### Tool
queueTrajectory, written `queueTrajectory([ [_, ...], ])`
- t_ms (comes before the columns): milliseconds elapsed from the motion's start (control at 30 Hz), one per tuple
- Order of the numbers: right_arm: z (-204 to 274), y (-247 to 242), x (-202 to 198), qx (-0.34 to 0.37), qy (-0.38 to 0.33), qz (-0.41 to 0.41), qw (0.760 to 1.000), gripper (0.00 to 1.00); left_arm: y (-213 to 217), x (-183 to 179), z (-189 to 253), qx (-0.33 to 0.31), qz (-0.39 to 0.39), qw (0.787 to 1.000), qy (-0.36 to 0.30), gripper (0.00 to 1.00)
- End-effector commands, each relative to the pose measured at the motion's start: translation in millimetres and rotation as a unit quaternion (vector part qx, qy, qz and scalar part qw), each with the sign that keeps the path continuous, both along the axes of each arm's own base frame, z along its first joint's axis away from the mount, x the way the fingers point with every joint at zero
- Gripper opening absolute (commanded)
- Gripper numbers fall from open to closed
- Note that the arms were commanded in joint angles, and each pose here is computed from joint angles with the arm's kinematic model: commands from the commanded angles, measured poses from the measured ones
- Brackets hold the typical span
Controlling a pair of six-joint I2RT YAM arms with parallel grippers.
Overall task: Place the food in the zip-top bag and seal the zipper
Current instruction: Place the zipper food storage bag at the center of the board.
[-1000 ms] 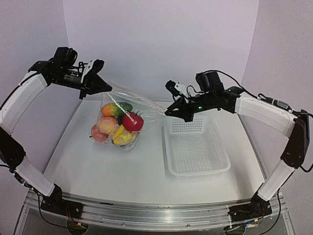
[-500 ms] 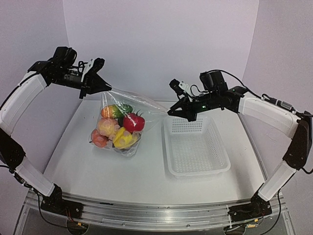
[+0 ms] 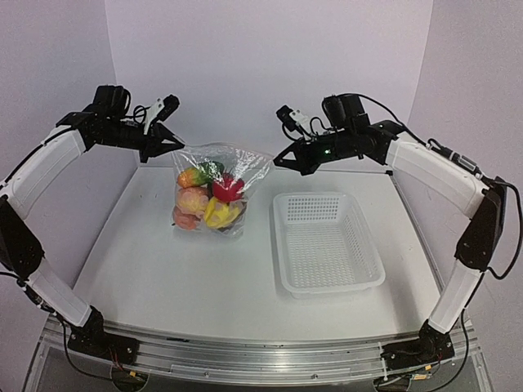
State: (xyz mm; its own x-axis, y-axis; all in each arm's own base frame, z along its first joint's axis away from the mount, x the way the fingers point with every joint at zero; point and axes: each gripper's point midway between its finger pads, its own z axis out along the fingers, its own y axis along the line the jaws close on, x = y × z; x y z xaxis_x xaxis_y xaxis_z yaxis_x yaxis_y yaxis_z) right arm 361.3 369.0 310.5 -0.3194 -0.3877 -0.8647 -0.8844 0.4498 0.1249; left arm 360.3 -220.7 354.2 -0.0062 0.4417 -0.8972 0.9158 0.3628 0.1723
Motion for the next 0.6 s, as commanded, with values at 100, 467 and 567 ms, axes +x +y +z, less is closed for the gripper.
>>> queueTrajectory([
  [100,18.1,16.6,9.6,0.012,-0.004,-0.016,1.0,0.0,7.3,5.9,26.2,-0.04,0.04,0.998,-0.019,0.0],
  [467,44.9,15.7,-90.3,-0.016,-0.002,0.055,0.998,0.0,17.6,-66.2,49.6,-0.074,0.033,0.993,0.089,0.0],
  [567,48.4,12.1,-122.2,-0.026,0.035,0.073,0.996,0.0,21.3,-91.9,44.0,-0.082,0.036,0.986,0.14,0.0],
])
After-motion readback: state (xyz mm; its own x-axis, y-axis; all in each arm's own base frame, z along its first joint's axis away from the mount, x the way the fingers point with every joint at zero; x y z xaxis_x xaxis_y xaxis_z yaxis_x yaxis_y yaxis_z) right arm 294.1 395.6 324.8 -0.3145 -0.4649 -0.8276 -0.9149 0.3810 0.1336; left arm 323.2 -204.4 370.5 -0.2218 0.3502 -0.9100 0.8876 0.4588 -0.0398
